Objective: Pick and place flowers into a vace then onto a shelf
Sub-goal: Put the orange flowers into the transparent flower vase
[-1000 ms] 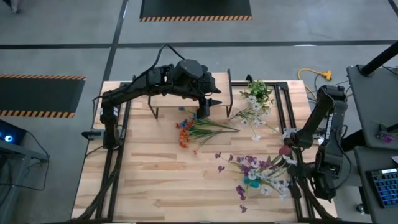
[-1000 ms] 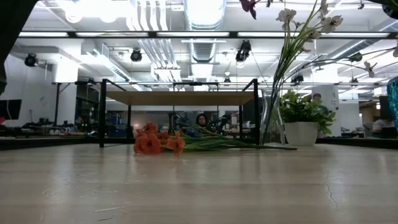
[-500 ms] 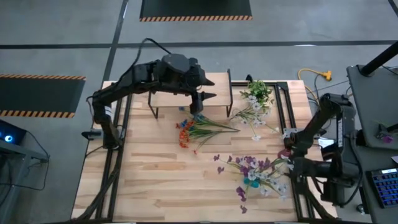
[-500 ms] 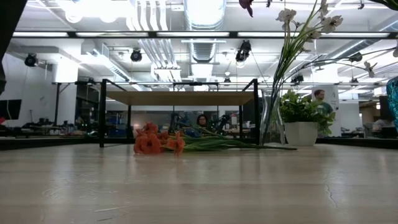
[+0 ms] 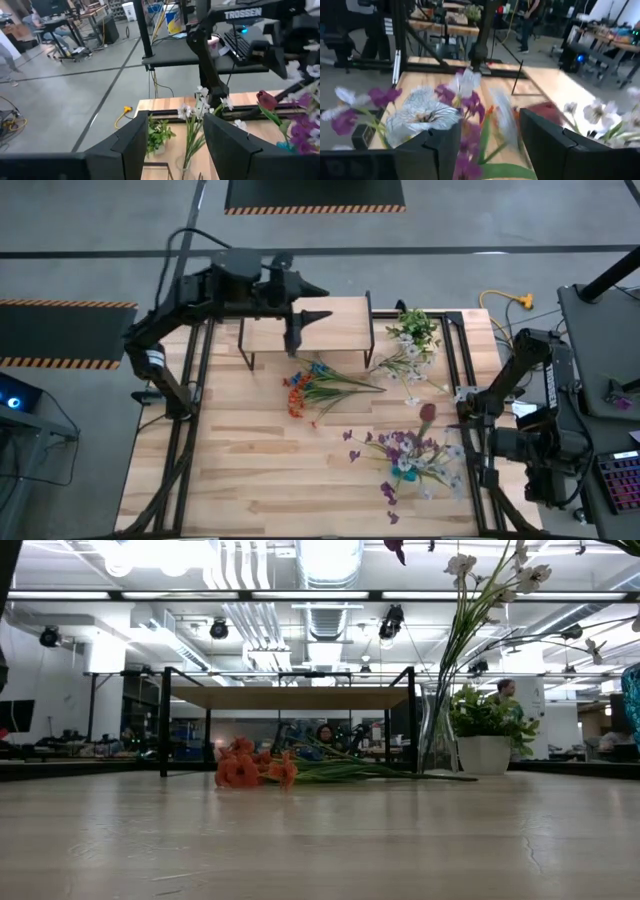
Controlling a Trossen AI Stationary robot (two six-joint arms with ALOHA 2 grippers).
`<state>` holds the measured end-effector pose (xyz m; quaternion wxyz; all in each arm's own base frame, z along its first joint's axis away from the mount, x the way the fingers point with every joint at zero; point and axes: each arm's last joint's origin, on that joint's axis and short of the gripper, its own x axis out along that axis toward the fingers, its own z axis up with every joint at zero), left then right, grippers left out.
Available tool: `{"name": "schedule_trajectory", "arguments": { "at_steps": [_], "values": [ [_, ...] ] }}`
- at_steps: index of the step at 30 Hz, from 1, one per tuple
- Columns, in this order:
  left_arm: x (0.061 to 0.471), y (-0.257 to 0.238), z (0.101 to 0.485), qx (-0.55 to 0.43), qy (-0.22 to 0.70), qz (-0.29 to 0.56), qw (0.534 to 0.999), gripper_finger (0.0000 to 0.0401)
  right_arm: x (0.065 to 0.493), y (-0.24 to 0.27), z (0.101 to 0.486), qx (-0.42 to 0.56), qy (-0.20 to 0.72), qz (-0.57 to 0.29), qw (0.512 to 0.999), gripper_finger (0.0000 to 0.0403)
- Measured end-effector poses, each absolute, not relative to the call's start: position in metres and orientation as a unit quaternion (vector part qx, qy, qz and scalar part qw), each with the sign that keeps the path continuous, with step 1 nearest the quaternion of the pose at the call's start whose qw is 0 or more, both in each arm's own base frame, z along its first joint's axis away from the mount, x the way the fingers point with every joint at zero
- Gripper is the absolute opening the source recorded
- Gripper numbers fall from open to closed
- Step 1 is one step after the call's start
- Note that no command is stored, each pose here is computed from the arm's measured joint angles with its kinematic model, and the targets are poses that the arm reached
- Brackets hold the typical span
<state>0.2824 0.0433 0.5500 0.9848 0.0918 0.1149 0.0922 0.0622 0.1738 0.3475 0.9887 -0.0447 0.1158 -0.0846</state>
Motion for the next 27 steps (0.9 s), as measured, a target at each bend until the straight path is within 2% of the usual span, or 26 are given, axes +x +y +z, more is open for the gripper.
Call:
{"name": "schedule_trajectory", "arguments": {
  "at_steps": [9, 15, 19, 24, 27],
  "values": [
    [0.25, 0.038, 0.559, 0.098, 0.124, 0.09, 0.983, 0.0175, 0.063, 0.166, 0.379, -0.087, 0.009, -0.098, 0.991, 0.0191],
    [0.214, 0.034, 0.562, 0.111, 0.155, 0.102, 0.976, 0.0175, 0.078, 0.149, 0.388, -0.083, 0.013, -0.152, 0.985, 0.0191],
    [0.192, 0.031, 0.565, 0.114, 0.139, 0.109, 0.978, 0.0175, 0.088, 0.137, 0.394, -0.102, 0.02, -0.195, 0.975, 0.0191],
    [0.159, 0.026, 0.542, 0.101, 0.161, 0.11, 0.976, 0.0175, 0.096, 0.128, 0.4, -0.109, 0.026, -0.229, 0.967, 0.0191],
    [0.136, 0.024, 0.518, 0.093, 0.123, 0.129, 0.98, 0.0175, 0.098, 0.126, 0.403, -0.117, 0.031, -0.236, 0.964, 0.0191]
  ]
}}
